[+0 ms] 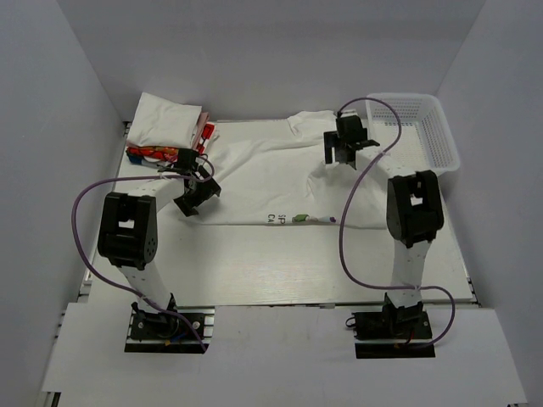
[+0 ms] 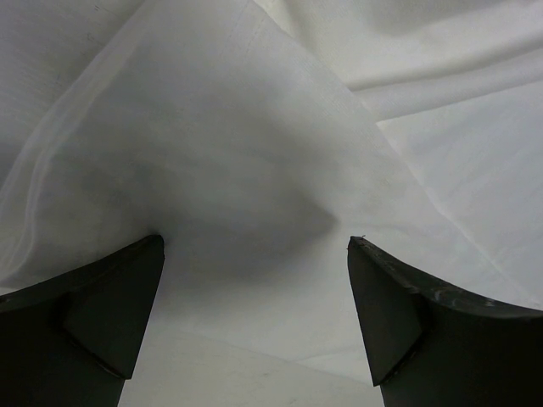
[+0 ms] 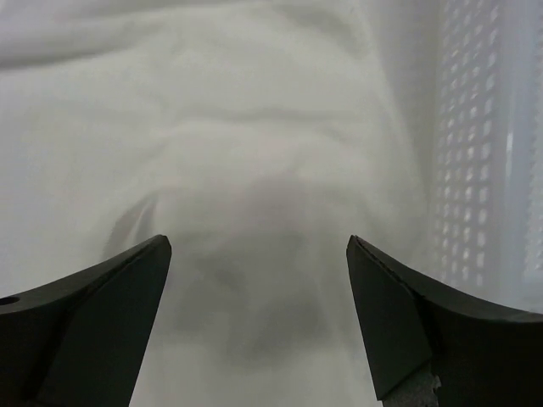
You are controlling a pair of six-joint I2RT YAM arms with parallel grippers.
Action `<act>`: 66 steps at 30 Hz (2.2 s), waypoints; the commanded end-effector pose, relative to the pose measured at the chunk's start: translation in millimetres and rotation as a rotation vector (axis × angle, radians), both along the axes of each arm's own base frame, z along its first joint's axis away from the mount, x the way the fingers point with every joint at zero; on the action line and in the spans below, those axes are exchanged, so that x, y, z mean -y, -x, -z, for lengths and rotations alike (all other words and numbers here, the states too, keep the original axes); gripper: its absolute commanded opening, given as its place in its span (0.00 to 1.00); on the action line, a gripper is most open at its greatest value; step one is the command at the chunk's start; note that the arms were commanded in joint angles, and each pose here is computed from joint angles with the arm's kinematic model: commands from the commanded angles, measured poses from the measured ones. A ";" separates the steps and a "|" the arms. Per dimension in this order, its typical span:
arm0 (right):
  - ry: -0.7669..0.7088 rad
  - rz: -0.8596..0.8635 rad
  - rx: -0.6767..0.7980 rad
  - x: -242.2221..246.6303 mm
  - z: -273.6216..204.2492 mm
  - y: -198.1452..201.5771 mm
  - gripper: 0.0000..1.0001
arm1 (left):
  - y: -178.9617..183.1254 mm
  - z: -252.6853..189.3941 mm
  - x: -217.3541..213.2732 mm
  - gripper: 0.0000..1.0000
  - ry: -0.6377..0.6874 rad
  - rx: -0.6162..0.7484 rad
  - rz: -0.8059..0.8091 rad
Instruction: Fold and stack the t-shirts
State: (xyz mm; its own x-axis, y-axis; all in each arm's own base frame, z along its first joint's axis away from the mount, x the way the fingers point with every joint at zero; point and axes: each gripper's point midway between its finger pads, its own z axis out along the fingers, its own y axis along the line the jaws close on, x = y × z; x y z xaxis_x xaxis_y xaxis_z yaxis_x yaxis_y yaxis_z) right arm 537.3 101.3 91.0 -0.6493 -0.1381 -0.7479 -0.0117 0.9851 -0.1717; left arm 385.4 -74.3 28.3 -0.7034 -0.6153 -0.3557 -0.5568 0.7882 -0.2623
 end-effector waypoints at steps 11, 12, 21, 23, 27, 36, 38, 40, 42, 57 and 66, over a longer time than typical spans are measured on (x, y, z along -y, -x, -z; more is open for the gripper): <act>-0.230 -0.064 -0.194 -26.1 38.3 126.9 0.90 | 32.8 16.9 -8.9 1.00 -0.034 -0.091 0.012; -0.215 -0.065 -0.229 -26.3 48.8 132.5 0.90 | 36.6 19.8 -9.4 1.00 -0.035 -0.102 0.012; -0.214 0.130 -0.458 10.1 91.0 240.0 0.90 | 87.4 35.7 -23.6 1.00 -0.083 -0.221 -0.026; -0.257 0.156 -0.531 13.0 98.7 279.8 0.90 | 108.1 37.3 -19.0 1.00 -0.043 -0.257 -0.039; -0.434 0.201 -0.751 -5.1 98.6 359.1 0.90 | 175.1 38.9 -19.1 1.00 0.001 -0.383 -0.127; -0.553 0.092 -0.549 -5.9 16.0 390.8 0.90 | 256.7 -12.5 -5.1 0.99 0.163 -0.322 -0.147; -0.556 -0.010 -0.466 -13.6 -6.9 376.2 0.90 | 235.7 -37.7 -9.3 1.00 0.149 -0.202 -0.150; -0.567 -0.100 -0.394 -24.1 -14.5 360.8 0.90 | 206.9 -62.3 -21.4 1.00 0.092 -0.066 -0.176; -0.629 -0.197 -0.389 -44.7 -19.2 354.6 0.90 | 182.5 -79.0 -32.2 1.00 0.046 0.032 -0.197; -0.674 -0.402 -0.290 -148.4 -15.9 232.7 0.90 | 47.4 -60.2 -89.1 1.00 -0.225 -0.062 -0.355; -0.516 -0.237 -0.129 -144.3 -49.8 127.6 0.90 | 13.1 -52.5 -116.1 1.00 -0.218 -0.069 -0.412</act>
